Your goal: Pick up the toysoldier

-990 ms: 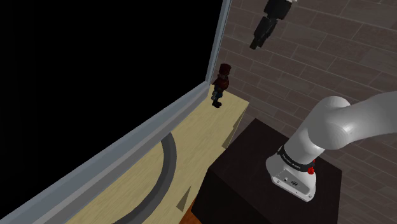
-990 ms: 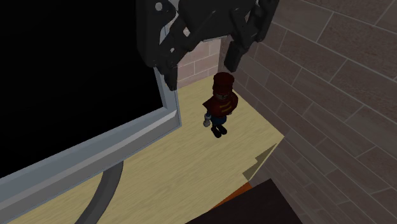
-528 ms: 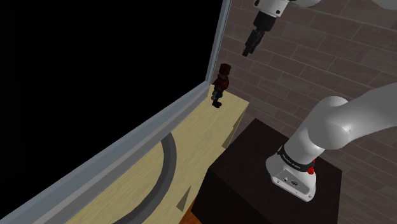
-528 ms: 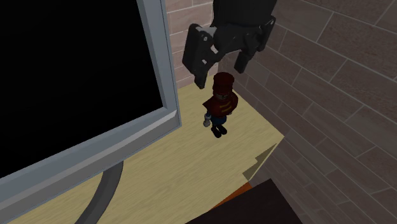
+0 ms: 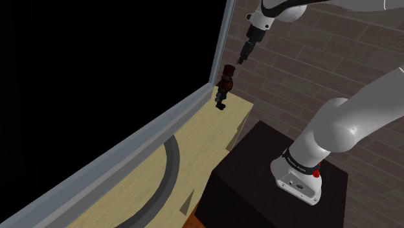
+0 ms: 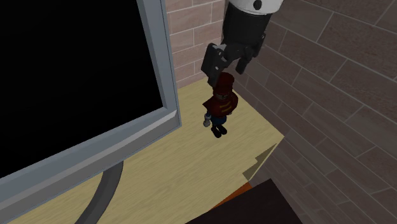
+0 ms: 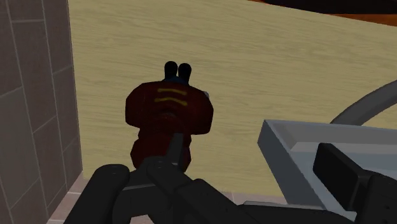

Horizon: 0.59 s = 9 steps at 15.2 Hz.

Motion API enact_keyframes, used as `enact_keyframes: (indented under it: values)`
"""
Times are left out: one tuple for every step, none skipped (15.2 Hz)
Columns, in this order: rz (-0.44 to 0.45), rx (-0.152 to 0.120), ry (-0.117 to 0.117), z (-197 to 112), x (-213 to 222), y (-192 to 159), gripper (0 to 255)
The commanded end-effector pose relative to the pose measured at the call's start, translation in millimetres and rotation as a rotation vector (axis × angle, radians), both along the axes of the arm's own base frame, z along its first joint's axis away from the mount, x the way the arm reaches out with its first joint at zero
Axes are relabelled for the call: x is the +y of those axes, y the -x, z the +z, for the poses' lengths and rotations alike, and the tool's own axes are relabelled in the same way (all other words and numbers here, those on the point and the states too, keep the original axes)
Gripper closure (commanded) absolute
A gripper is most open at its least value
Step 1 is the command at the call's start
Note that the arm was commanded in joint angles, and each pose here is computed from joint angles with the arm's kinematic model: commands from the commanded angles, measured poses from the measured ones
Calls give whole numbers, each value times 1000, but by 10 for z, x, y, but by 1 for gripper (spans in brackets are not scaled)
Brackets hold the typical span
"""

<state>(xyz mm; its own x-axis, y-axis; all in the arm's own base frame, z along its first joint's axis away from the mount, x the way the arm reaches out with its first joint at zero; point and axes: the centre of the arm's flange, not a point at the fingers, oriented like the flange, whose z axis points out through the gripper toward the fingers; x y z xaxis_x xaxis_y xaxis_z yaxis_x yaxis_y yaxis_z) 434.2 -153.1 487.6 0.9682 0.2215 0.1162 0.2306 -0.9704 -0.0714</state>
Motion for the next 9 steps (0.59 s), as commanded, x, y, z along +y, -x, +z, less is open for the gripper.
enact_keyframes:
  values:
    - [19,-2,5,-185,-153,-186,0]
    - [27,-2,7,-264,-223,-264,0]
    - [36,-3,8,-343,-292,-344,0]
    - [45,-3,10,-423,-360,-423,0]
    - [54,-4,11,-502,-428,-504,0]
    - [62,-4,13,-581,-496,-585,0]
    - [69,-4,14,-640,-547,-647,0]
    - [69,-4,14,-693,-547,-647,0]
    - [69,-4,14,-746,-547,-647,0]
